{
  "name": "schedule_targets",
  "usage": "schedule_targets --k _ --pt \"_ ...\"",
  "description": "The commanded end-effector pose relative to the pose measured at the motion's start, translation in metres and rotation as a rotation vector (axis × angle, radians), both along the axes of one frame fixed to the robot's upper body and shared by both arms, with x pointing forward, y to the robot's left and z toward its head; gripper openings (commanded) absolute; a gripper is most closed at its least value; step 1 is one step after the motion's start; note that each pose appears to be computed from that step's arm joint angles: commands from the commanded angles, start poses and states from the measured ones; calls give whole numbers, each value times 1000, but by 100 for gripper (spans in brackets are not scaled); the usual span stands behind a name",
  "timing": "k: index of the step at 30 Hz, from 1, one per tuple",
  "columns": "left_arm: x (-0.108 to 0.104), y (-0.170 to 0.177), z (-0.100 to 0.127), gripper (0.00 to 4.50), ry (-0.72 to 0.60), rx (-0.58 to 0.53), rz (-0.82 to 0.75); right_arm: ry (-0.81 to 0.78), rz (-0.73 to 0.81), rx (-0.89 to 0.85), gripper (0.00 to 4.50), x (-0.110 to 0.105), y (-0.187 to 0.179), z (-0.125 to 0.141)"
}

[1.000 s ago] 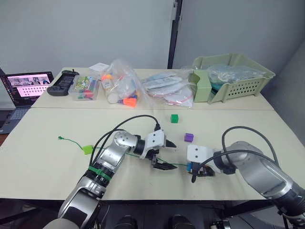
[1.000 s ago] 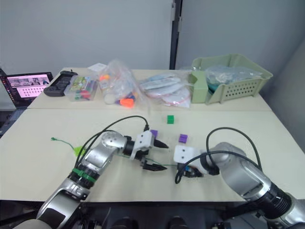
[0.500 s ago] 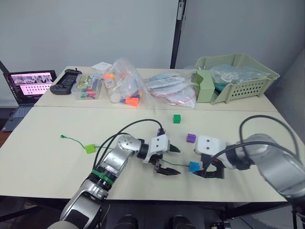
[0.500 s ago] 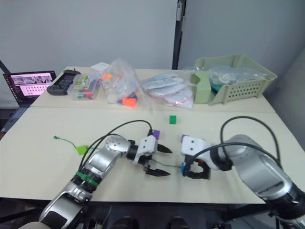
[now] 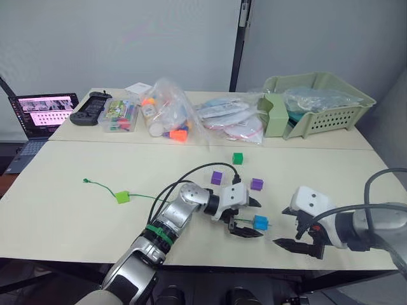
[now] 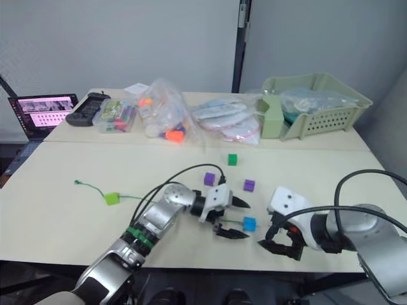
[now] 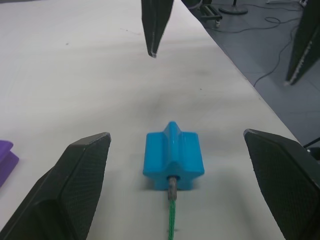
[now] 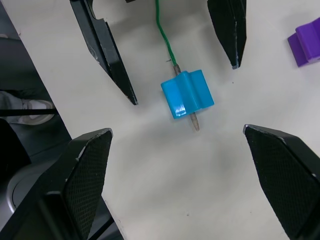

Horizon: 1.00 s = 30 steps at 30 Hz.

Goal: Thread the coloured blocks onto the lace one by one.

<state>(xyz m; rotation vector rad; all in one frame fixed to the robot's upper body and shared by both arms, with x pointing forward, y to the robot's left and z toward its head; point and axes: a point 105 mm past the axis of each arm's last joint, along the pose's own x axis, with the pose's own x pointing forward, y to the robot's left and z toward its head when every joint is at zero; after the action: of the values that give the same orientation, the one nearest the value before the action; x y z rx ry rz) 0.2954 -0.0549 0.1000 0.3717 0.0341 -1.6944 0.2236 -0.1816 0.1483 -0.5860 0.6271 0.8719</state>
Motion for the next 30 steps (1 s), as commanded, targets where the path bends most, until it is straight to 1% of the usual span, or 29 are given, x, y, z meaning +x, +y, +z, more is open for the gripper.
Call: schedule_targets --k 1,7,10,15,17,21,23,26,30 --pt "0 -8 6 450 -52 -1 -18 -51 -18 -4 443 -2 -1 7" --pt "1 -11 -1 450 -53 20 -10 -67 -68 -10 443 -3 -9 0" --pt "3 -13 -6 367 -50 30 8 -73 -78 -6 450 -3 -11 -2" --pt "4 -18 -8 198 -50 36 23 -79 -80 -8 450 -2 -12 -4" --pt "5 -18 -9 139 -49 39 25 -84 -79 -5 450 -1 -11 -4" --pt "5 -14 -10 138 -50 44 25 -110 -53 -3 450 5 -8 -8" --pt "6 -10 -10 138 -53 50 26 -129 -21 -27 450 10 -6 -15" --pt "6 -8 -10 138 -55 56 27 -163 16 -86 450 20 -8 -25" --pt "6 -6 -10 138 -56 61 29 -188 103 -175 450 35 -9 -33"
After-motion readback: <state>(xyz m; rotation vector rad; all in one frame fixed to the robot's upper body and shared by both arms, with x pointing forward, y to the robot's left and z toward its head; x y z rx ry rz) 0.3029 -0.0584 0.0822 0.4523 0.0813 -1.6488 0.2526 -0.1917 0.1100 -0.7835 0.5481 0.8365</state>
